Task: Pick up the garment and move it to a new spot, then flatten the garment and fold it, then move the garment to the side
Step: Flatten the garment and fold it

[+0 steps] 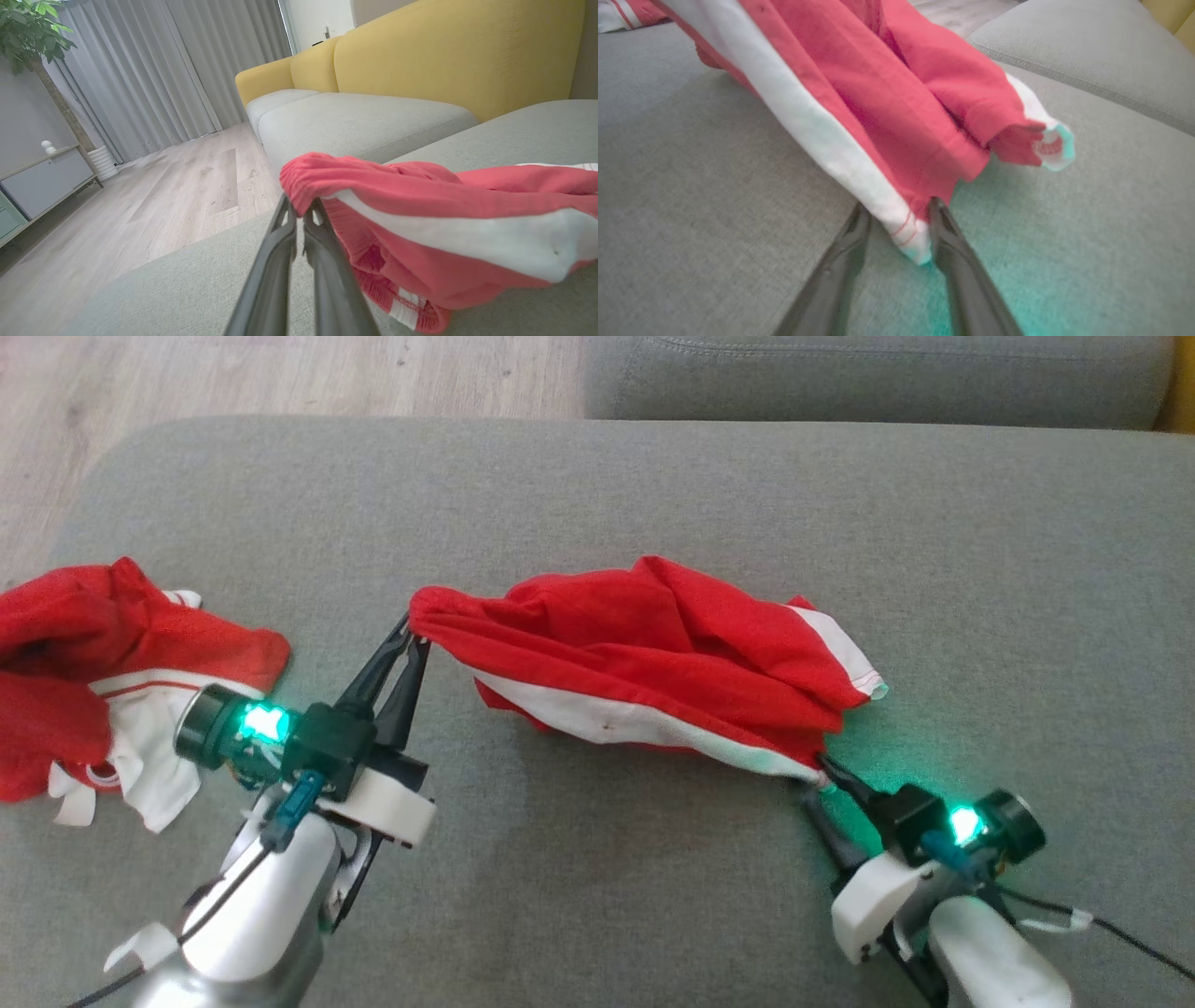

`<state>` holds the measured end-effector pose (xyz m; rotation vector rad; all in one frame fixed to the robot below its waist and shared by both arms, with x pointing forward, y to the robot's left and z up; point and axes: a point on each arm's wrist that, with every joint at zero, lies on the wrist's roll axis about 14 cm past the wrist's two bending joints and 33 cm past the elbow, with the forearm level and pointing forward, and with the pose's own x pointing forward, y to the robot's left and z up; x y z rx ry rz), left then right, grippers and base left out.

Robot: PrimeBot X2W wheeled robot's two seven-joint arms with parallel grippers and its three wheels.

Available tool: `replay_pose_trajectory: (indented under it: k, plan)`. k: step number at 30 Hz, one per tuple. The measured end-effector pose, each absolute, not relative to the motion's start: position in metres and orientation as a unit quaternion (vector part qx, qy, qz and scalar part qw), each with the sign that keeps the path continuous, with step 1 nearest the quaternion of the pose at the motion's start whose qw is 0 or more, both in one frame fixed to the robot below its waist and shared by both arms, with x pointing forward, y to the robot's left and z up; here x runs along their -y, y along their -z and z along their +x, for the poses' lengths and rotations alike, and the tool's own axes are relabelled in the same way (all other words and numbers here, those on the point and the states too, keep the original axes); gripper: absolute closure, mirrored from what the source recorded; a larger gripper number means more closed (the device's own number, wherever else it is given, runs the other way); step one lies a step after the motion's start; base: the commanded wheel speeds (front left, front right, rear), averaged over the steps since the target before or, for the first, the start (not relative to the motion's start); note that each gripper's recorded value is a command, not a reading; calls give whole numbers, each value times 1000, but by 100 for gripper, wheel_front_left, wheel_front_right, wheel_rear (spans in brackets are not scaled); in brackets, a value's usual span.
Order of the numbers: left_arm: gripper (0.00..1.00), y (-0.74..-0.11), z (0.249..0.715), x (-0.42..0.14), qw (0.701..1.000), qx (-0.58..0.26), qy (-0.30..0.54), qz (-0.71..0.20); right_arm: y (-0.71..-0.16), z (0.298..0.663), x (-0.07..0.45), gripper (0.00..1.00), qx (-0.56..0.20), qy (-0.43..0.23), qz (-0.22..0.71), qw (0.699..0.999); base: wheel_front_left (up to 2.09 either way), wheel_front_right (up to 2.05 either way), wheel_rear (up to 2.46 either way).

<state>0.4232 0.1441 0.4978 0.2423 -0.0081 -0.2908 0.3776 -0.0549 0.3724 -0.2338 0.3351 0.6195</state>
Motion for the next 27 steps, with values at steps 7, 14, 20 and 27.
replay_pose_trajectory:
  k: [7,14,20,27]
  plan:
    - [100,-518,430,-131,968,21,189,166,-429,414,82,100,-73,-266,-148,950,0,0,0]
    - [100,-602,466,-99,923,99,258,268,-545,466,167,100,71,-160,-224,959,0,0,0]
    - [100,-651,509,-72,912,121,272,282,-610,514,194,100,129,-133,-281,942,0,0,0]
    - [100,-707,566,-41,900,203,276,269,-688,574,203,100,198,-104,-311,924,0,0,0]
